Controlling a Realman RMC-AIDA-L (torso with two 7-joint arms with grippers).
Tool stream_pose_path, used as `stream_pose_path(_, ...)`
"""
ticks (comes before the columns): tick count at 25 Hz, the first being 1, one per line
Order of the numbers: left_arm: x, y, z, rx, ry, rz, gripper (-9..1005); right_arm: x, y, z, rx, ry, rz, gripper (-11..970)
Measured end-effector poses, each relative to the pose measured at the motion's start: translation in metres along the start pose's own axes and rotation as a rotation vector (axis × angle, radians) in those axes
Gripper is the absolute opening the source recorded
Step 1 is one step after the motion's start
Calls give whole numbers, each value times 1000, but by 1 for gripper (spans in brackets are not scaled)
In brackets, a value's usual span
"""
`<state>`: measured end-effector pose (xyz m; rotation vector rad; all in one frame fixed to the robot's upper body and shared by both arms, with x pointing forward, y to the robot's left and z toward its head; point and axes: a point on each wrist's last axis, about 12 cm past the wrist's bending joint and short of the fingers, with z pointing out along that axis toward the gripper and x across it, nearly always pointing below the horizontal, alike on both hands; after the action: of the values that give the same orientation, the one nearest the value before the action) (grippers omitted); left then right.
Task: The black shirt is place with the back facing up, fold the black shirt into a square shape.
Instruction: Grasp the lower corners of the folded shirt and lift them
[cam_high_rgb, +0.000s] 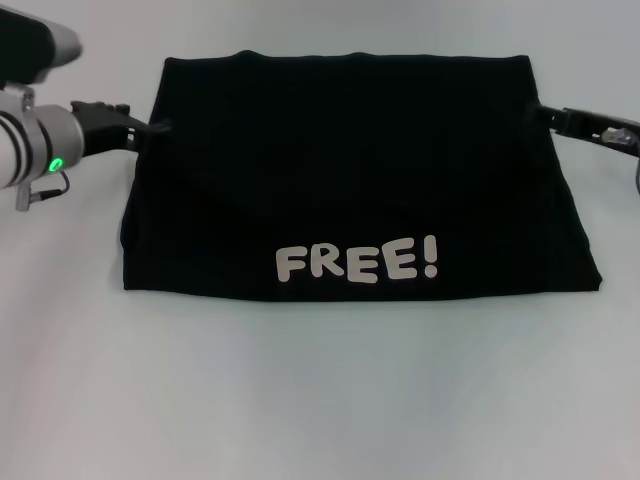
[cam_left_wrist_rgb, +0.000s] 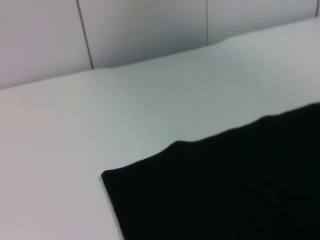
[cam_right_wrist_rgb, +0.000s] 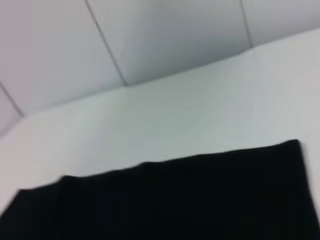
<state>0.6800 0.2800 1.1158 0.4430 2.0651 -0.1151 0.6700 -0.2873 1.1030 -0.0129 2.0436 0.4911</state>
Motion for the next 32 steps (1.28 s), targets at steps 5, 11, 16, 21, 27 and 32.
stream_pose_path(5, 8, 6, -26, 114, 10, -101, 633, 1, -7, -15, -99, 6, 34, 691)
stream_pose_path(11, 34, 6, -71, 298, 80, -145, 859, 13, -20, -47, -250, 44, 47, 716)
stream_pose_path(16, 67, 5, -94, 287, 99, -124, 905, 19, -31, -60, -251, 45, 76, 715)
stream_pose_path(21, 85, -4, -92, 309, 130, -57, 923, 22, -33, -61, -235, 45, 84, 715)
stream_pose_path(27, 92, -11, -81, 299, 159, -18, 923, 24, -32, -59, -228, 48, 89, 714)
stream_pose_path(32, 96, -12, -75, 264, 181, -7, 922, 27, -33, -60, -228, 51, 96, 713)
